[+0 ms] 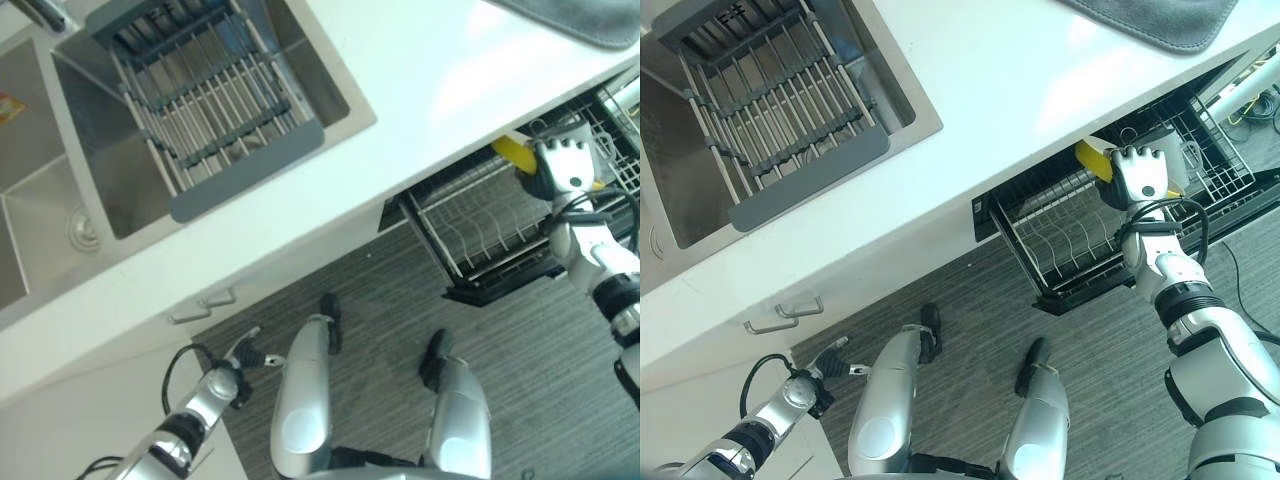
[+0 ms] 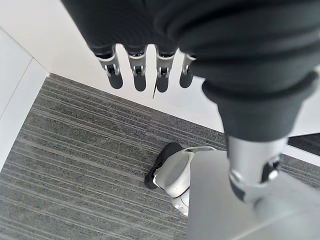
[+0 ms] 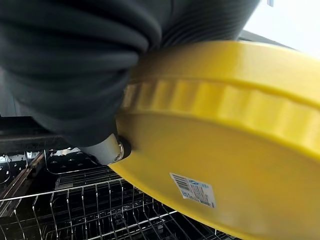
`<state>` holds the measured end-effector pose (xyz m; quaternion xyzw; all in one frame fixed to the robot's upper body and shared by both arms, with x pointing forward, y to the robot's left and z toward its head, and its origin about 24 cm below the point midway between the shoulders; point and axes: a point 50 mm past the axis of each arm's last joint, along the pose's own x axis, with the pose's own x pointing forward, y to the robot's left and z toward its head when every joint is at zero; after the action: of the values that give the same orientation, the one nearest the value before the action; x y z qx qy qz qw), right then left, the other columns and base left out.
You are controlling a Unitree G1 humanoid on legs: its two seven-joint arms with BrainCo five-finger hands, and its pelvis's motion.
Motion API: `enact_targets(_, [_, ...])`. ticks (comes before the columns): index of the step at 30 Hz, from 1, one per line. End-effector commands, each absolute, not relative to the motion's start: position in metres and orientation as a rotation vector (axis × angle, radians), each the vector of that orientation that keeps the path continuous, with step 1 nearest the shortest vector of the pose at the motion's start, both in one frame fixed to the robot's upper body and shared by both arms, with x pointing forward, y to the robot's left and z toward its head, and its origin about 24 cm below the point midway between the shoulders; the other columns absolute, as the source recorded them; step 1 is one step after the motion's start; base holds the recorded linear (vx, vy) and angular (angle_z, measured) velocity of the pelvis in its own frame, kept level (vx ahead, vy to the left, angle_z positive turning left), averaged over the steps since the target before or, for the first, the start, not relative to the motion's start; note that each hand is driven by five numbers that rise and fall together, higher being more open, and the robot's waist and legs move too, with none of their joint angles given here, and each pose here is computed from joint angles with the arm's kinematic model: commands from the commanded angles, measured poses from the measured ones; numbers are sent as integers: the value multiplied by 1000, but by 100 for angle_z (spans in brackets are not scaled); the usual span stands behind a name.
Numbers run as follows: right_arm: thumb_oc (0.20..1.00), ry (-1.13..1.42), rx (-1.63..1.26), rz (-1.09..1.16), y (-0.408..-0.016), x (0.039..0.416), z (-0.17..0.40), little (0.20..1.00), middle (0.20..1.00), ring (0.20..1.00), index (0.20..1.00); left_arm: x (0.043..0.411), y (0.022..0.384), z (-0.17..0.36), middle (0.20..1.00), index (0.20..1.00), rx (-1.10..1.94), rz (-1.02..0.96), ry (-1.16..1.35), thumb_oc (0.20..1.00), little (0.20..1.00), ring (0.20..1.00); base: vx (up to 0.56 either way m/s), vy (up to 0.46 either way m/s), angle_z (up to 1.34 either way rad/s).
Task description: Place the dishes in the dishwasher.
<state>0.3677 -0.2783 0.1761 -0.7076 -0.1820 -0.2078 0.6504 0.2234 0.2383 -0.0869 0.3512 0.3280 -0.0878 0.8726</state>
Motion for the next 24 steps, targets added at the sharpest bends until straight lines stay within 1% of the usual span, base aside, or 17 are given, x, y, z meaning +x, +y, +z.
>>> enact_targets(1, [200,-705,-1460,-707,-257,378,262,200,200,200,200,229,238,-83,1000,1000,725,-167,658,1000,1000,1000,-16,44,-2])
enact_targets(5, [200,-680,-1442,-696,-249,384,267,200,200,200,200,232,233,-82,1000,1000,716,-178,645,1000,1000,1000,-12,59,0])
enact_targets(11, [200,-668,-1346,-759,-243,389,275,200,200,200,200,234,226,-82,1000,1000,718,-194,628,1000,1000,1000,11,45,0])
enact_targets(24, [200,-676,-1328,-779,-234,391,287,200,200,200,200,235,224,-82,1000,1000,681,-163,629,1000,1000,1000,16,52,0])
